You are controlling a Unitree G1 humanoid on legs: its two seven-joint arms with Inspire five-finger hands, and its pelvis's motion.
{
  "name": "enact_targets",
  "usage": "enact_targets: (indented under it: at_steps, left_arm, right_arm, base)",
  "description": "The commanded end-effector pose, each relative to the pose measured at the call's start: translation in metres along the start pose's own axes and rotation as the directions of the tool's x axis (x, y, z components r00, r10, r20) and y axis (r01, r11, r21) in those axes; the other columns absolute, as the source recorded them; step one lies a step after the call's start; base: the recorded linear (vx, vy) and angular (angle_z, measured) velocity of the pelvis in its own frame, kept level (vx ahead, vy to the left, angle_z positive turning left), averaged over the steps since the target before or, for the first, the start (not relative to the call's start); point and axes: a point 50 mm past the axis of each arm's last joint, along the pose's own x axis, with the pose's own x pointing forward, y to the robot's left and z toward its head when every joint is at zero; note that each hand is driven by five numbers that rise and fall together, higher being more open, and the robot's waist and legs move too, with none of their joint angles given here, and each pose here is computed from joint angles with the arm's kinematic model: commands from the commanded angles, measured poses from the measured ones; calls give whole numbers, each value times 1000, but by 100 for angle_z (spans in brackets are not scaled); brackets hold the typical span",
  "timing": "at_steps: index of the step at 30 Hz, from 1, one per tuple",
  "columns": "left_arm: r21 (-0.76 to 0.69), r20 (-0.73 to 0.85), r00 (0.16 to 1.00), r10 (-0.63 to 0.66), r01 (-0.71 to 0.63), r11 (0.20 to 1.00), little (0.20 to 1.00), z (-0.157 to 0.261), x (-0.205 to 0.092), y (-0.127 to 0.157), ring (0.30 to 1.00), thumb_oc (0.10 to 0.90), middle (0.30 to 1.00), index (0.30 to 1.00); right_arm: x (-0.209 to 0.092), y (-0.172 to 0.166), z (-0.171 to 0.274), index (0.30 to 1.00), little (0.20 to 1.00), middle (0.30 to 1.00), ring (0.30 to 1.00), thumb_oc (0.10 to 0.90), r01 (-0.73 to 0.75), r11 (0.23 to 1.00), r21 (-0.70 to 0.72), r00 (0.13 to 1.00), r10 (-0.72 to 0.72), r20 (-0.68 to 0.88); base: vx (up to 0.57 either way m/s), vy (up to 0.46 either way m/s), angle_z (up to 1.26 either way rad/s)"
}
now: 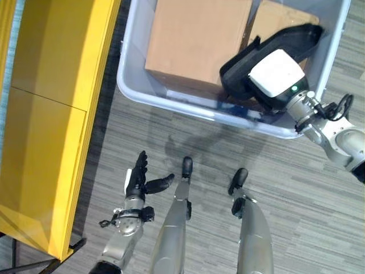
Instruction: Move parts from the plastic box to the shelf.
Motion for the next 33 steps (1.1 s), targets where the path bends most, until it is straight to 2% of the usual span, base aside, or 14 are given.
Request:
enact_targets:
  at_steps: [1,4,13,18,20,21,22,25,27,31,33]
  left_arm:
    - [23,105,994,17,-20,1000,1000,16,2,8,1000,900,1000,1000]
    - [36,110,994,24,-28,999,1000,18,4,9,1000,900,1000,1000]
    - [97,96,995,6,-15,995,1000,12,-5,18,1000,900,1000,1000]
    - [157,157,987,34,-59,986,1000,21,-10,28,1000,900,1000,1000]
    - [188,222,972,73,-117,975,1000,31,-12,33,1000,900,1000,1000]
    - [193,221,973,73,-117,974,1000,31,-13,34,1000,900,1000,1000]
    - [244,299,950,95,-172,955,1000,45,-14,40,1000,900,1000,1000]
    - [295,399,908,128,-260,920,1000,63,-17,49,1000,900,1000,1000]
    - [302,421,897,136,-280,911,1000,66,-18,51,1000,900,1000,1000]
    - [391,606,787,114,-419,819,1000,104,-18,61,1000,900,1000,1000]
    - [409,635,765,104,-448,795,1000,110,-19,62,1000,900,1000,1000]
  right_arm:
    - [7,-88,-17,300,300,300,300,400,424,906,12,905,-424,-23]
    - [-12,-88,-5,300,300,300,300,400,509,854,109,861,-507,-45]
    - [-45,-75,8,300,300,300,300,400,553,793,258,832,-542,-117]
    - [-58,-71,16,300,300,300,300,400,564,760,324,823,-551,-140]
    - [-63,-66,23,300,300,300,300,400,579,693,430,808,-557,-190]
    - [-64,-65,23,300,300,300,300,400,578,692,433,809,-555,-193]
    - [-65,-59,28,300,300,300,300,400,556,668,494,822,-528,-212]
    - [-69,-48,33,300,300,300,300,400,519,634,573,846,-477,-238]
    - [-70,-47,35,300,300,300,300,400,514,615,597,847,-473,-243]
    - [-71,-32,45,300,300,300,300,400,421,552,719,894,-387,-226]
    - [-70,-31,46,300,300,300,300,400,408,543,734,899,-379,-219]
  base:
    - [28,17,17]
    - [36,41,-3]
    - [91,39,0]
    - [108,4,-4]
    - [105,5,-8]
    - [97,-6,-13]
    - [96,-3,-15]
    - [85,-10,-16]
    - [48,-13,-17]
    - [68,-18,-23]
    - [39,-11,-5]
